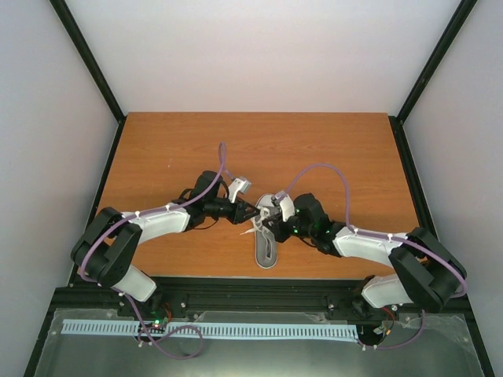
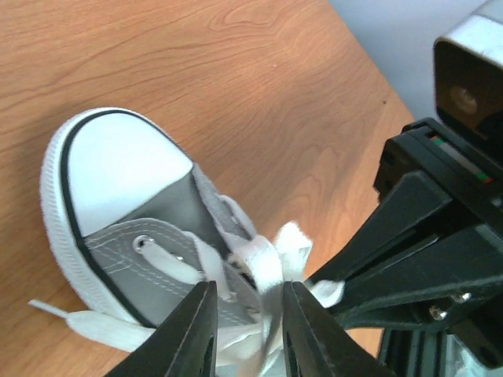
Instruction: Tie the shoes
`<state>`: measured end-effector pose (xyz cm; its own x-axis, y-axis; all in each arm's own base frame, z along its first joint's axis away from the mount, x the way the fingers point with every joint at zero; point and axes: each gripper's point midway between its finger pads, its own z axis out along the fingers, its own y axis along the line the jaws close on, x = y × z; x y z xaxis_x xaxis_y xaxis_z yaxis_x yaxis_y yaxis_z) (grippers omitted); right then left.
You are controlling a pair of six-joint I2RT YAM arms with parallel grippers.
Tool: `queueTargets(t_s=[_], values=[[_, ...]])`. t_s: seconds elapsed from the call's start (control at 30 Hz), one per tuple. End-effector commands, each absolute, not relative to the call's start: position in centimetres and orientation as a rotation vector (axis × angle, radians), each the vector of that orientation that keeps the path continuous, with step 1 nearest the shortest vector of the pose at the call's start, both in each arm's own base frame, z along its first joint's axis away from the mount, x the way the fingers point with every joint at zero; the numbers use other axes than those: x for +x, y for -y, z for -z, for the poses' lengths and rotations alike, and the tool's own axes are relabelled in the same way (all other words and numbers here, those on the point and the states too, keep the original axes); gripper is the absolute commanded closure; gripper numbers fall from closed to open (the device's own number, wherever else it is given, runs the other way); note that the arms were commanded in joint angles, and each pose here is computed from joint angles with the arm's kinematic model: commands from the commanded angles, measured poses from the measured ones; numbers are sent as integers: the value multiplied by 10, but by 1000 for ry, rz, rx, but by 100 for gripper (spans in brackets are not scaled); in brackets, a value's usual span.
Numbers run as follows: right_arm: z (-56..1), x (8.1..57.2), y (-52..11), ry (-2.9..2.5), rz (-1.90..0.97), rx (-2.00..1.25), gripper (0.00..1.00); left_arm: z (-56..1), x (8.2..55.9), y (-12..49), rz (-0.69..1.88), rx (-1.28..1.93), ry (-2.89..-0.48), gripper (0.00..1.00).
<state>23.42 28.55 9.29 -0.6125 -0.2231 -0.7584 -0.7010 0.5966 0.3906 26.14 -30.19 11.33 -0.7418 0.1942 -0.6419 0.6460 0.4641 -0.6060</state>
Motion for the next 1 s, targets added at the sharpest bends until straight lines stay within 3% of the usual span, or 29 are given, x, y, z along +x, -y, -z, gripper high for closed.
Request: queueTargets(t_s=[0.0,0.13,0.27,0.6,0.97], values=[[-98,234,-283,-2134,-1007,-694,97,-108,279,296,1064,716,-2225,68],[-100,235,-281,-2130,-1084,-681,97,-106,282,281,936,708,-2231,53],[-102,236,-279,-2126,-1152,-664,97,-125,269,282,991,760,-2121,49],[-99,239,-270,-2135,-1196,-619,97,-148,233,312,1139,933,-1959,62],[-97,239,-270,-2141,-1211,-613,97,-126,243,330,1095,958,-2021,76]])
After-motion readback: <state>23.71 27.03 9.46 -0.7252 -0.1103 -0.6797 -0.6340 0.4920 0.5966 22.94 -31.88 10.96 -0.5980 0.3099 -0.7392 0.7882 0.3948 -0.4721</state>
